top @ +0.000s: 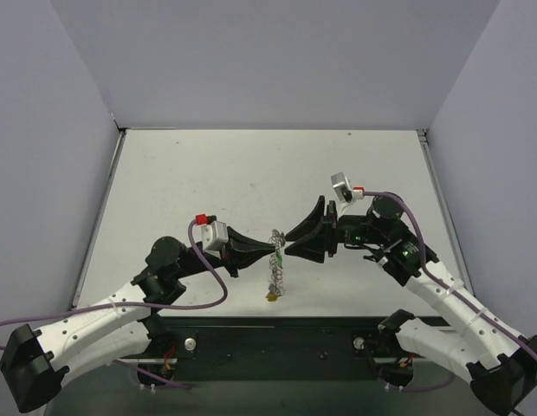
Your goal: Put the keys on the keyring
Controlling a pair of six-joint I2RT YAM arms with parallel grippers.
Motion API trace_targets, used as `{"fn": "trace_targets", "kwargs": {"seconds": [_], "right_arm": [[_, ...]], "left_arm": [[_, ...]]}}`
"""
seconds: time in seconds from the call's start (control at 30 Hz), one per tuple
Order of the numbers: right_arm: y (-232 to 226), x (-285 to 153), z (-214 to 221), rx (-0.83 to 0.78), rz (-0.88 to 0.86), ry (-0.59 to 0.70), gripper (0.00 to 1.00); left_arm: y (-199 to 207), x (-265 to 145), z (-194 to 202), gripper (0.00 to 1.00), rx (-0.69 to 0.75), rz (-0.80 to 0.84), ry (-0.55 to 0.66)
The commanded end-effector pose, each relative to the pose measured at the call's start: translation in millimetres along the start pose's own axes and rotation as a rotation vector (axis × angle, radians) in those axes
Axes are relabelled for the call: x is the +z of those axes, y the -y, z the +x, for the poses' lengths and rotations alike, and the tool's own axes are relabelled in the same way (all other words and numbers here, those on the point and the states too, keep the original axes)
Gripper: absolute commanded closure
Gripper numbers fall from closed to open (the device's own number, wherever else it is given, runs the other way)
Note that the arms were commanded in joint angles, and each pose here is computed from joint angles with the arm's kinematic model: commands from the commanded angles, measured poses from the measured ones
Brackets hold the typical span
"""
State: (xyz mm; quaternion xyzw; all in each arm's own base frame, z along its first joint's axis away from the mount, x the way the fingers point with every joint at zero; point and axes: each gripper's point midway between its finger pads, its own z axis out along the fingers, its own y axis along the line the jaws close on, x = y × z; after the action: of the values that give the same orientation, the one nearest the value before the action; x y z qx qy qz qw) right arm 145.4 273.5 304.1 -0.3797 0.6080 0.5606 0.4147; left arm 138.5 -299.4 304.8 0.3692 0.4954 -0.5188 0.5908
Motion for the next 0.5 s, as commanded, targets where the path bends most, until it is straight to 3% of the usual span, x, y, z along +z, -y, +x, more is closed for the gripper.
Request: {"fn": "trace_targets", "kwargs": {"seconds": [0.0,0.47], "right_arm": [[-12.1,6.8,-18.6,-0.068,-0.103,0.056,0.59],[-16.1,13.5,-14.9,-0.046,-0.14,0.046,0.63]], "left_arm": [[11.5,4.4,-34.7,1.0,0.038,0.052,0.11],[8.0,5.9,-32.7,1.0,0.024,0.036,0.107]]}}
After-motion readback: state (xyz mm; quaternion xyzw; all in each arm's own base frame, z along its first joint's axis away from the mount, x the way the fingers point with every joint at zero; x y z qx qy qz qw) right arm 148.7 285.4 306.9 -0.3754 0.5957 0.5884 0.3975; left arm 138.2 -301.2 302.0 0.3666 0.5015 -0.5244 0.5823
